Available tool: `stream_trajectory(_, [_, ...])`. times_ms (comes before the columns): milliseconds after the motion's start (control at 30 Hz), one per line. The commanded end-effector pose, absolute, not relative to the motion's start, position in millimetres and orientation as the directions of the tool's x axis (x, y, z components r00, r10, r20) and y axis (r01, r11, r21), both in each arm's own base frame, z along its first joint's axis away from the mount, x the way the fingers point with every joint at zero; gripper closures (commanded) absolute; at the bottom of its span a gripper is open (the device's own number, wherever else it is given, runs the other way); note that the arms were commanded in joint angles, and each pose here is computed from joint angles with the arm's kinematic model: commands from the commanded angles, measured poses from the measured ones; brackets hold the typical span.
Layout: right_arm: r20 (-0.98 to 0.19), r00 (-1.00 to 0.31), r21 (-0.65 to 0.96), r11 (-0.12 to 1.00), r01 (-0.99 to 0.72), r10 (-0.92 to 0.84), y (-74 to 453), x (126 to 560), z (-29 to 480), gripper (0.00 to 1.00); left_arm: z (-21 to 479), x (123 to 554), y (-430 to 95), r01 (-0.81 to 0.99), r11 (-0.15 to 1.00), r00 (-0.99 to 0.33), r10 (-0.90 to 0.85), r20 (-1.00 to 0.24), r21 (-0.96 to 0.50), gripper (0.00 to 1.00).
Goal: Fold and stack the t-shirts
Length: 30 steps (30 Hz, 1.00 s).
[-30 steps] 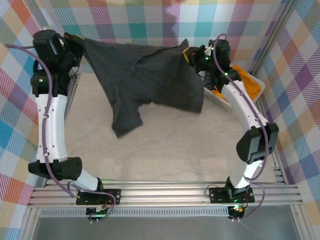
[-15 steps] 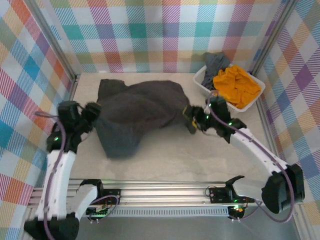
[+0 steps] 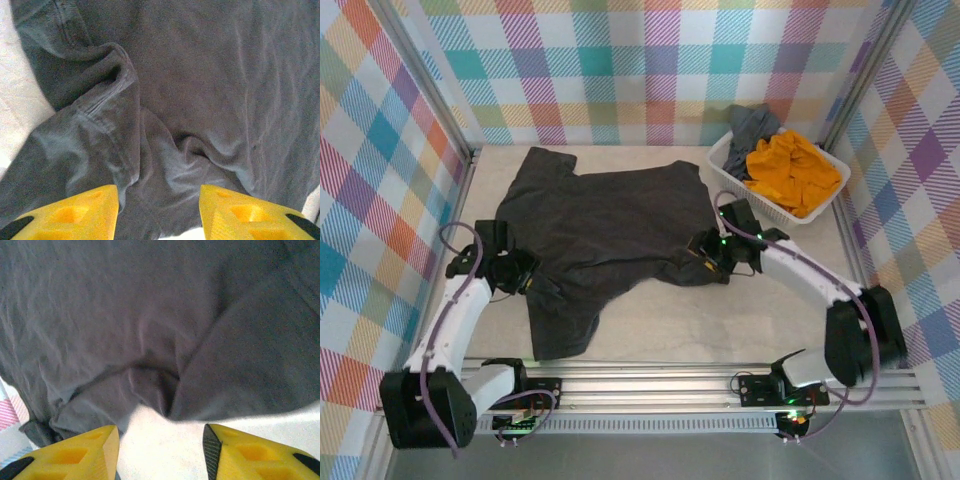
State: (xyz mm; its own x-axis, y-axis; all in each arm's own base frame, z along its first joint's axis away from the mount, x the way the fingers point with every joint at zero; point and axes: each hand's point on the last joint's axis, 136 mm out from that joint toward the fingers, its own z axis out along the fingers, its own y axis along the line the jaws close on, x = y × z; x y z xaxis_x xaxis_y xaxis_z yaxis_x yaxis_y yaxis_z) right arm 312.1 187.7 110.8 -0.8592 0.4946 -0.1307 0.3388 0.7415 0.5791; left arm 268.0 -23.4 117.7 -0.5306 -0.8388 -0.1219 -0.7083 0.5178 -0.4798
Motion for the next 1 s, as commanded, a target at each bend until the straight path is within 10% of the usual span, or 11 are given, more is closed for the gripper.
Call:
stream_trajectory(0, [-0.199, -0.864, 0.509, 0.802, 0.312, 0.463, 180, 334, 103, 0.57, 113, 299, -30, -0.682, 0.535, -0.560, -0.821, -0.116, -0.499, 0.58])
stream_trajectory(433, [-0.034, -0.654, 0.492, 0.582, 0.648, 0.756, 98, 283, 62, 0.51, 99, 302, -22, -0.714, 0.559, -0.564, -0.816, -0.126, -0.421, 0.65])
stream_trajectory(767, [-0.185, -0.850, 0.600, 0.742, 0.300, 0.493, 120, 311, 66, 0.48, 103, 279, -29, -0.682, 0.585, -0.602, -0.790, -0.117, -0.439, 0.65])
stream_trajectory(967, [-0.127, -0.859, 0.469, 0.793, 0.389, 0.497, 102, 290, 44, 0.55, 105, 284, -31, -0.680, 0.576, -0.599, -0.793, -0.110, -0.454, 0.65])
